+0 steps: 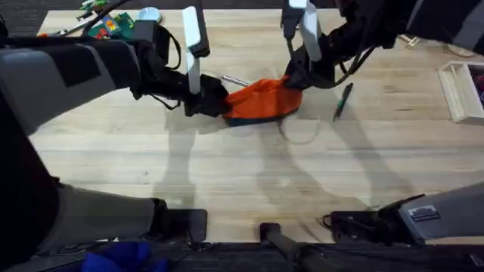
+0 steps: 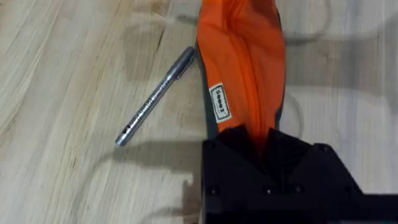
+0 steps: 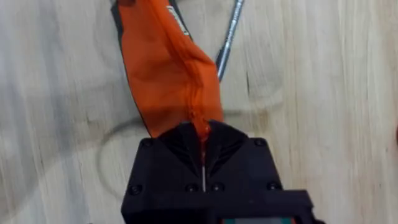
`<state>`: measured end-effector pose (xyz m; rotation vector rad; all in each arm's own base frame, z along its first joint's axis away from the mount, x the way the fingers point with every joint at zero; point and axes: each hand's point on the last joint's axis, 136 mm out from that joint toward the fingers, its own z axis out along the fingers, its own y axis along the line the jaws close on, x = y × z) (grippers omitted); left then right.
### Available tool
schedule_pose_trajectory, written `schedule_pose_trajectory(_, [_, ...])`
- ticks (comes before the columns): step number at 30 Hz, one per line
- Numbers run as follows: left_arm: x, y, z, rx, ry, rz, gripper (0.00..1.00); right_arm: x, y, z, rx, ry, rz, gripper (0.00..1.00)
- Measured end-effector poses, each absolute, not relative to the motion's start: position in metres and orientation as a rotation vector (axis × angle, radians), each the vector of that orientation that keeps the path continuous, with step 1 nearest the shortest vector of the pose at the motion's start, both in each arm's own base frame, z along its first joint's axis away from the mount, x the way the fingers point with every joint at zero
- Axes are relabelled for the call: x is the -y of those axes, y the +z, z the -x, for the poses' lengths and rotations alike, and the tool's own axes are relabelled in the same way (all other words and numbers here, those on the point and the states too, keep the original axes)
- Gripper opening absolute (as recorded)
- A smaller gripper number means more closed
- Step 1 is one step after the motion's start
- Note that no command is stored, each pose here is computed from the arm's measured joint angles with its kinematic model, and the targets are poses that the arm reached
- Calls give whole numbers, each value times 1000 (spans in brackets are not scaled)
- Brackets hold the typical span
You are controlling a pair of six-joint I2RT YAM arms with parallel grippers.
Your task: Unzip the bag, pick up the pens from the table one at a time and place them inside, then zip the bag closed.
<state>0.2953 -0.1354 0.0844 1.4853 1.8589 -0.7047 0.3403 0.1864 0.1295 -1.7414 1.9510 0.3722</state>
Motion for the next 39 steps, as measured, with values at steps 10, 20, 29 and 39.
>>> schedule_pose_trajectory(10, [135, 85, -296, -1856, -701, -1486, 41, -168, 130, -349, -2039, 386, 1631, 29])
schedule_pose_trajectory(20, [135, 85, -296, -1856, -701, -1486, 42, -170, 131, -348, -2035, 406, 1623, 29])
schedule_pose_trajectory(29, [135, 85, -296, -1856, -700, -1486, 42, -174, 135, -347, -1982, 452, 1635, 29])
schedule_pose_trajectory(39, [135, 85, -296, -1857, -700, -1486, 42, -182, 135, -342, -1956, 457, 1670, 29])
